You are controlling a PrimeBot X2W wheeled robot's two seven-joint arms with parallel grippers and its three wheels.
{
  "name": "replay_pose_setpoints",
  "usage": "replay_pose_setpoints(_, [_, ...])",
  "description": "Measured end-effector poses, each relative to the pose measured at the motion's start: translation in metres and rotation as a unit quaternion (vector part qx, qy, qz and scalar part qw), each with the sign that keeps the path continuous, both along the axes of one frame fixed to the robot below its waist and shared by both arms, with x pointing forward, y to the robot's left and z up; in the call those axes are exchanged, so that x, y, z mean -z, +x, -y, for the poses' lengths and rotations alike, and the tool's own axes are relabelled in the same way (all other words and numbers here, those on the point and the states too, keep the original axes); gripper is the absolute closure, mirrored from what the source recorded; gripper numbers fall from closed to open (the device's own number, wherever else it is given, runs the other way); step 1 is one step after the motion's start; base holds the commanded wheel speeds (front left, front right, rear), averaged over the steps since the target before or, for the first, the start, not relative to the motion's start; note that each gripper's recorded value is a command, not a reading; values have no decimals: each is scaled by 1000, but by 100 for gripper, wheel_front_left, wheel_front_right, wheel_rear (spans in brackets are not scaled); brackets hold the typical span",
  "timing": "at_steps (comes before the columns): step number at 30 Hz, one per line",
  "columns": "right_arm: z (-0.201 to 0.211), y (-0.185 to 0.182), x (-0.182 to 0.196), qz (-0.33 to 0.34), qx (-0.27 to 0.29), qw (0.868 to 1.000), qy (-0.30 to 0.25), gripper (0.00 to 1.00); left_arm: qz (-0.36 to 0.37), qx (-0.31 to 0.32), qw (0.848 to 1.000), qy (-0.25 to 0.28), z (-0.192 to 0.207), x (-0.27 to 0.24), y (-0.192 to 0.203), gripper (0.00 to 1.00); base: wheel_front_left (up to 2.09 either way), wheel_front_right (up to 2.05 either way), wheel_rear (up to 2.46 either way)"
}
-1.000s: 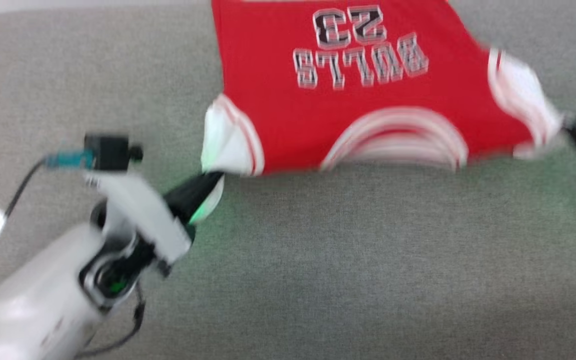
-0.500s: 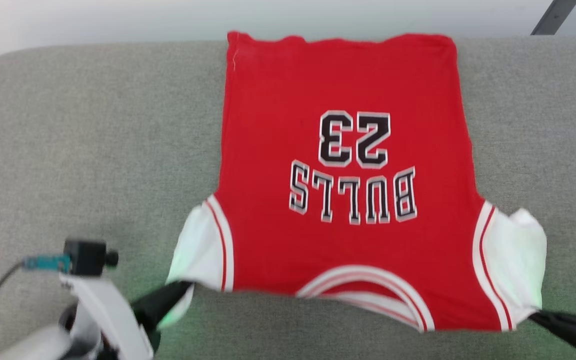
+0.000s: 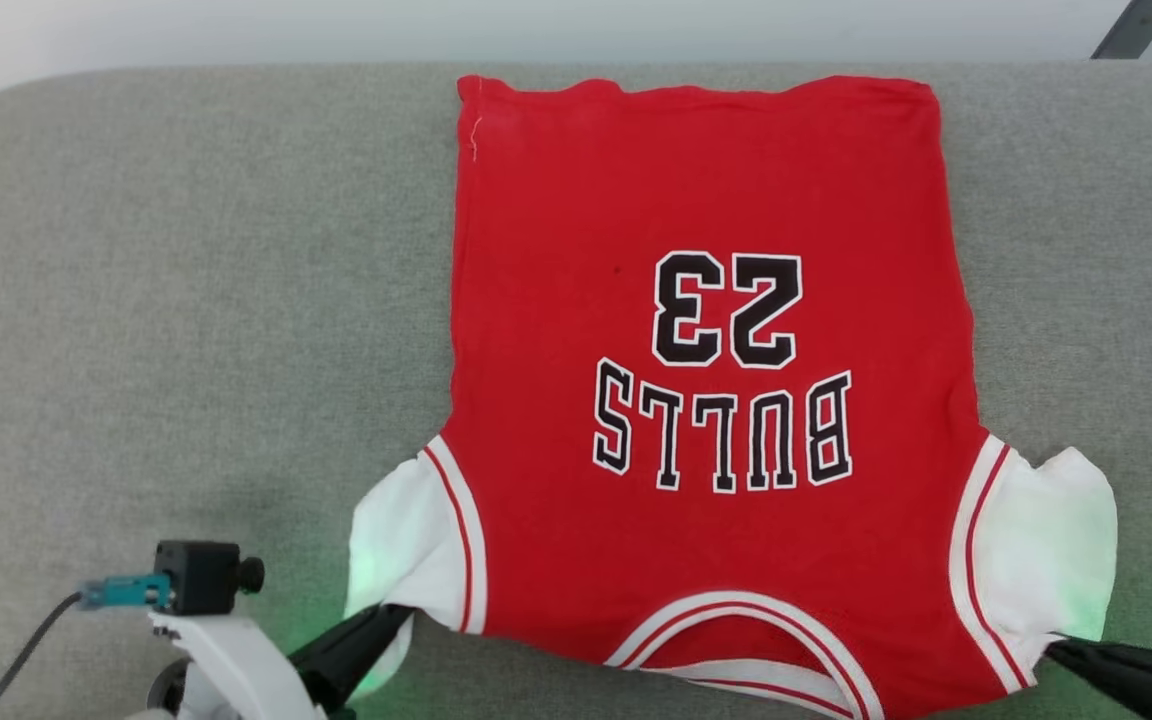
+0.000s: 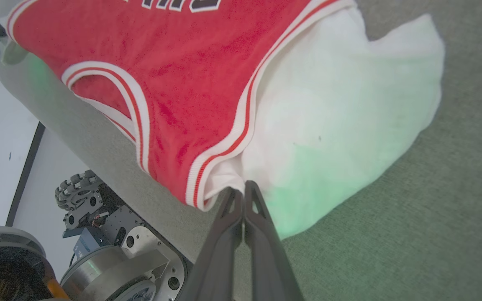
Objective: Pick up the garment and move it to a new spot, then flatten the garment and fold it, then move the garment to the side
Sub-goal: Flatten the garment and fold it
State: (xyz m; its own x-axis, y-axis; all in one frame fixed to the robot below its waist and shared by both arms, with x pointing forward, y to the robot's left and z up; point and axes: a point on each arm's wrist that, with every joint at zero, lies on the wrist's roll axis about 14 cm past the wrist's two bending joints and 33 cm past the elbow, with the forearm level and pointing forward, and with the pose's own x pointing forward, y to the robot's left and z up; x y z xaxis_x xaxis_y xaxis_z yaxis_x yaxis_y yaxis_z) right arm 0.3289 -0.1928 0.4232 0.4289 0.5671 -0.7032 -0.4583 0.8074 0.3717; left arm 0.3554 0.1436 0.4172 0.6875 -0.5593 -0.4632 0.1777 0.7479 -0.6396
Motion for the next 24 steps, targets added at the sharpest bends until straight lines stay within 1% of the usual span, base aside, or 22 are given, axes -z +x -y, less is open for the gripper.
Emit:
replay_pose_setpoints(1, [0,0,0,0,0,1000,0,100,0,0,1000,0,0,0,0,100,0,0,0])
replay_pose_setpoints(3, [-5,1,10,-9,-5,1000,-5,100,-6,-10,1000,7,-2,10,4,100,0,0,0])
replay_pose_setpoints(5, [-10,3,21,-17,-7,1000,-9,100,-15,-6,1000,10,2,21,5,100,0,0,0])
replay_pose_setpoints(8, [-11,1,43,-32,-13,999,-33,100,-24,-8,1000,12,7,33,6,100,0,0,0])
replay_pose_setpoints(10, [-13,-1,53,-35,-22,998,-47,100,-20,-13,999,24,5,39,7,100,0,0,0])
replay_pose_setpoints(14, [-16,2,64,-22,-16,998,-56,100,-15,-28,999,21,9,48,8,100,0,0,0])
replay_pose_setpoints(19, [-18,2,65,-17,-12,998,-58,100,-13,-28,999,21,11,51,8,100,0,0,0])
replay_pose_setpoints(21, [-18,3,63,-7,-15,998,-64,51,-13,-28,999,22,11,52,7,100,0,0,0])
replay_pose_setpoints(22, [-18,4,60,1,-14,998,-64,0,-13,-27,999,22,12,52,7,100,0,0,0])
replay_pose_setpoints(24, [-19,8,53,23,-17,997,-68,0,-10,-26,999,21,13,51,7,100,0,0,0])
